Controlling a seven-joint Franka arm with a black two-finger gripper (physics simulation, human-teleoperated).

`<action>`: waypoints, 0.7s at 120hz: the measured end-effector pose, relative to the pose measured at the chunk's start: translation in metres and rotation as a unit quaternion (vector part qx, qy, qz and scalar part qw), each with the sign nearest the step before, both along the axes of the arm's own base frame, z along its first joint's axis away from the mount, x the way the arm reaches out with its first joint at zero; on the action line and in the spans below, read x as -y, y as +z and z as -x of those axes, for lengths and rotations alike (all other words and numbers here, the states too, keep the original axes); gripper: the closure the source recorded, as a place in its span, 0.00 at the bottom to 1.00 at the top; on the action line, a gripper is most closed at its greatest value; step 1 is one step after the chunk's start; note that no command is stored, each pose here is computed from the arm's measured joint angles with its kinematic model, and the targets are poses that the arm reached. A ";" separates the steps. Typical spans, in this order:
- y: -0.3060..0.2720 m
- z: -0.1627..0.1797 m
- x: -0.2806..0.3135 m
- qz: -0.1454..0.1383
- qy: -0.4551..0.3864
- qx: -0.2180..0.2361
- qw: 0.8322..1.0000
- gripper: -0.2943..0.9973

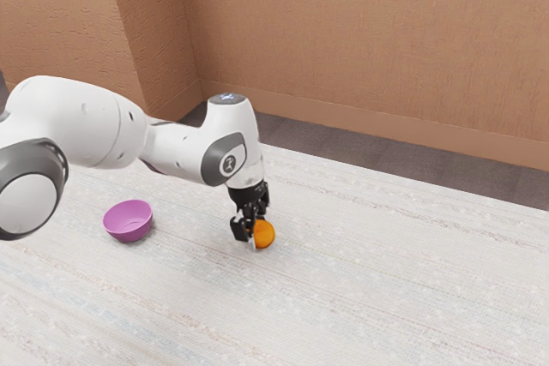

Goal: Place the pear in the bowl.

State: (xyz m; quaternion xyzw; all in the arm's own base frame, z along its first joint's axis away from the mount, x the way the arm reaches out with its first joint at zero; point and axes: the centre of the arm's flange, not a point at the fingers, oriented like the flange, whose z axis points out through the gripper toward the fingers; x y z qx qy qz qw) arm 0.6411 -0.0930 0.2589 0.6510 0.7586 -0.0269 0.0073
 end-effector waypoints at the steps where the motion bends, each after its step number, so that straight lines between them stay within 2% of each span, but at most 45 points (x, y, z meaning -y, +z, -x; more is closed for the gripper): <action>1: 0.001 0.000 0.000 0.000 0.001 0.000 1.000 0.44; 29: 0.042 0.021 -0.024 0.009 0.024 0.012 1.000 0.47; 58: 0.095 0.058 -0.124 0.017 0.106 0.036 0.994 0.47; 84: 0.102 0.088 -0.219 0.015 0.188 0.036 0.981 0.47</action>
